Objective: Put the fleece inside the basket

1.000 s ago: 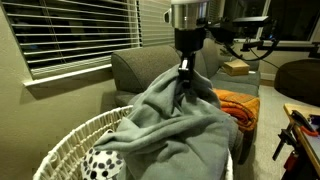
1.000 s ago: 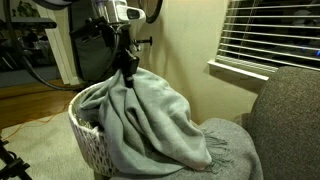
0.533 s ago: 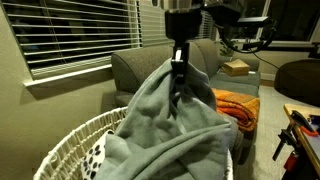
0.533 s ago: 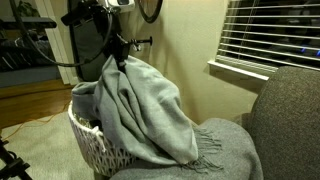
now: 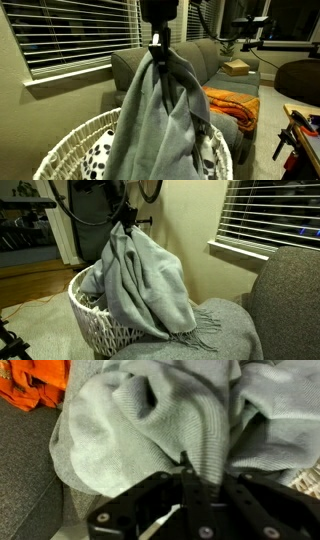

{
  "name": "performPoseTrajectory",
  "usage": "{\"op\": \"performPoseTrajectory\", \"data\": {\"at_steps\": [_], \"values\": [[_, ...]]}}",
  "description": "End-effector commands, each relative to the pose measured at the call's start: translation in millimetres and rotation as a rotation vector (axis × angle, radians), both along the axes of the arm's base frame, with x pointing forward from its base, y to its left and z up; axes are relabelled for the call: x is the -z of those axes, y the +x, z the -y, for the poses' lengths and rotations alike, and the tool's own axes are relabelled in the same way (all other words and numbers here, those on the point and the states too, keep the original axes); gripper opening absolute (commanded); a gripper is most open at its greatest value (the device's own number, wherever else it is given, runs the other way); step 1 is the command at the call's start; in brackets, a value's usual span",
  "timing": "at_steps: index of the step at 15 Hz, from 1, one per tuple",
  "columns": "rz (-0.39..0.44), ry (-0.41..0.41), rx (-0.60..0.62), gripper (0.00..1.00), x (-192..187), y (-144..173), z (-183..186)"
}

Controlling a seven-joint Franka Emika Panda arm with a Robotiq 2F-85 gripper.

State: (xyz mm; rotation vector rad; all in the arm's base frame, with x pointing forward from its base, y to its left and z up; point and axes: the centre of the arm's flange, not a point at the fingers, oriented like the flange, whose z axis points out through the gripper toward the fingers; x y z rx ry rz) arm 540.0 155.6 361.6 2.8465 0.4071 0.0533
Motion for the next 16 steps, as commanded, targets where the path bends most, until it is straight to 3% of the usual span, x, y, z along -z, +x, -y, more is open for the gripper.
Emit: {"op": "performPoseTrajectory", "data": {"at_steps": [1,6,16], "values": [[-0.033,-0.009,-0.036,0.03,-12,44,-19],[-0.092,0.011,-0.072,0.03,-4,66,-36],[-0.3,0.036,-0.235,0.03,14,47,-100]]}}
